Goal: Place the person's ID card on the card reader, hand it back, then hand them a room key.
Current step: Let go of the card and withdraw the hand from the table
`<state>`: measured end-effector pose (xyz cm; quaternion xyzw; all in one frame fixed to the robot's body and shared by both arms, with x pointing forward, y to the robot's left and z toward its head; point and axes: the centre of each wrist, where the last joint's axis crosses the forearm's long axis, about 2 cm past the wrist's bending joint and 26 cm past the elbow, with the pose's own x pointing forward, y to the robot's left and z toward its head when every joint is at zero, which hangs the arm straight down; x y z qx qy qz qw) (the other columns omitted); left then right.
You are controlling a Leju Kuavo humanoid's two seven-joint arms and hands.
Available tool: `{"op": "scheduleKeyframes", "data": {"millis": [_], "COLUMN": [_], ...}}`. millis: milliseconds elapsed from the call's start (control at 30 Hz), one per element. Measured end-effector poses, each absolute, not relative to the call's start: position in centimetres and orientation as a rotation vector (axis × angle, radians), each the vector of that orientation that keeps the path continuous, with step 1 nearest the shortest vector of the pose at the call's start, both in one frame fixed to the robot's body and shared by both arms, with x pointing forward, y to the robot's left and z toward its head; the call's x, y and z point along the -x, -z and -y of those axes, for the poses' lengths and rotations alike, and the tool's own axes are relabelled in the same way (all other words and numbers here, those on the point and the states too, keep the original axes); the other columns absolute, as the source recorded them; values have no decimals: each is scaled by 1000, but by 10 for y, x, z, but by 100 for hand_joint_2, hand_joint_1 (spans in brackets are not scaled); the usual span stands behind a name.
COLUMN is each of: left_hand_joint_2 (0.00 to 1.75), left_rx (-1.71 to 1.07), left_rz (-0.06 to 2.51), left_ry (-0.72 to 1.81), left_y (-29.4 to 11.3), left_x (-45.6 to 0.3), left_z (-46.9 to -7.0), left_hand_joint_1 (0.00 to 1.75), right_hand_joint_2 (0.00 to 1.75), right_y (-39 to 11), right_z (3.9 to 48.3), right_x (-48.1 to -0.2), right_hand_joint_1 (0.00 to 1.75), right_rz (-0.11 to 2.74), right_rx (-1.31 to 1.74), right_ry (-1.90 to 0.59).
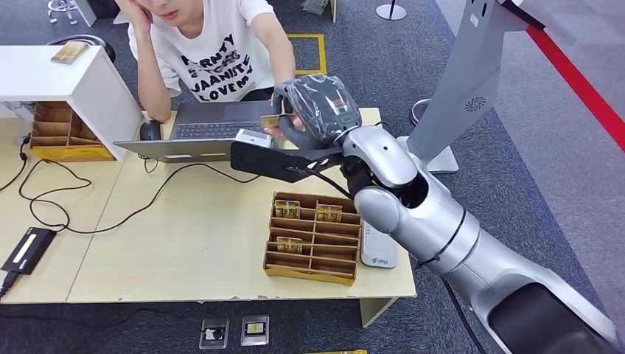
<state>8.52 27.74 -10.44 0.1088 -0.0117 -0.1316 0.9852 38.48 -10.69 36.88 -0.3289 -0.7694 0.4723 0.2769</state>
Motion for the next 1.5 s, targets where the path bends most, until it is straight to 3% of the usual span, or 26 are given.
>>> {"op": "scheduleKeyframes", "data": {"millis": [433,467,567,600,1500], "left_hand_joint_2": [175,175,175,175,175], "left_rx": [-222,-222,-222,-222,-232], "left_rz": [30,30,30,30,24], "left_ry": [296,298,301,301,312], "left_y": [104,104,104,104,104], "left_x": [-88,-88,-88,-88,-87], "left_z": [-277,-277,-277,-277,-277], "left_hand_joint_1": [0,0,0,0,0], "right_hand_joint_2": [175,175,175,175,175], "right_y": [-358,-357,-353,-351,-330], "right_z": [108,109,110,111,118], "right_x": [-411,-412,-414,-415,-420], "right_hand_joint_1": [175,154,25,2,0], "right_rz": [2052,2045,2027,2020,1959], "right_rx": [1062,1075,1108,1117,1165], "right_ry": [-1210,-1210,-1213,-1215,-1189]}}
